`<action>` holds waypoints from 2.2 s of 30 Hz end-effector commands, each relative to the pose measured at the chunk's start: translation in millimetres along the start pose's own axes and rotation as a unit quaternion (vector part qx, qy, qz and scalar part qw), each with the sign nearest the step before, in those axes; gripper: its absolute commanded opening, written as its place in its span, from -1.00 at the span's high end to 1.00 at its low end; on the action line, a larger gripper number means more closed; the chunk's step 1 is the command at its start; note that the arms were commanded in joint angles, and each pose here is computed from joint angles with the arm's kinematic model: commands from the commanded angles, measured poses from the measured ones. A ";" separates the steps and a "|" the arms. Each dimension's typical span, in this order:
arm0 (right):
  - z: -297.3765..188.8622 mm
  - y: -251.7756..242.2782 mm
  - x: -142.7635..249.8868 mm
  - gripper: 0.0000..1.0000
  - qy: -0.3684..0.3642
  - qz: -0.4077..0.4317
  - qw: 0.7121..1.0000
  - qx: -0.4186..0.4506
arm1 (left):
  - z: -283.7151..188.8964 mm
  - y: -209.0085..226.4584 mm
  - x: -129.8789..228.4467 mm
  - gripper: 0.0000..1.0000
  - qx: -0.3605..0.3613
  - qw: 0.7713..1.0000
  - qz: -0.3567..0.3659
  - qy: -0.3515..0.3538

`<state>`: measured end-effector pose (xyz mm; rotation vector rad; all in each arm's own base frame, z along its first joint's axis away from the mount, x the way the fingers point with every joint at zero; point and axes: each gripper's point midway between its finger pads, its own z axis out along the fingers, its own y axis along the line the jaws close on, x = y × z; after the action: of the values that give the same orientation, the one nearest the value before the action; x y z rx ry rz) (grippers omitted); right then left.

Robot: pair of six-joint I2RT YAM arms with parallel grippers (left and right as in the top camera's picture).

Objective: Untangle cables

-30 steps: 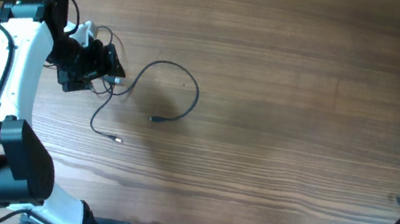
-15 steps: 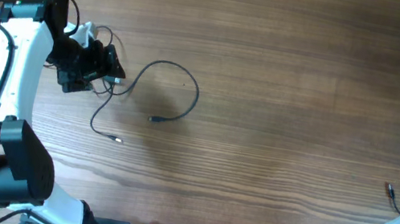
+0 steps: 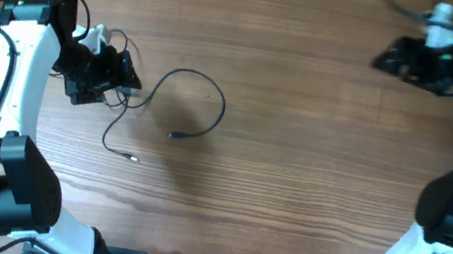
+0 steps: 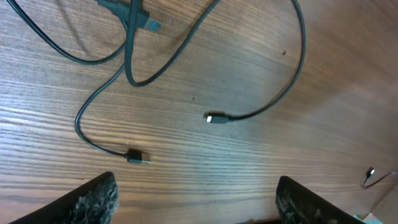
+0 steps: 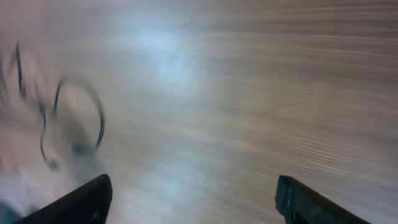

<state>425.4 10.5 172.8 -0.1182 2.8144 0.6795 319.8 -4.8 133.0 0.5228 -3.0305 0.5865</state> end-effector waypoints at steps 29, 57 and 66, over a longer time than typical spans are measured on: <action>152.3 308.6 134.7 -0.99 0.006 -0.510 0.851 -0.122 | -59.0 -52.0 0.4 -0.51 0.012 0.981 0.149 -0.127; 309.0 403.0 132.3 -0.85 -0.136 -0.368 0.864 -0.315 | -180.2 -70.1 134.4 -0.62 0.053 0.934 0.188 -0.299; 332.0 403.9 111.4 -0.70 -0.170 -0.359 0.869 -0.295 | -172.0 -76.5 129.9 -0.60 0.075 0.944 0.174 -0.271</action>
<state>323.1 515.4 47.7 -1.0145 1.8906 1.1879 212.3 -45.3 329.8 0.1267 -3.6988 0.7382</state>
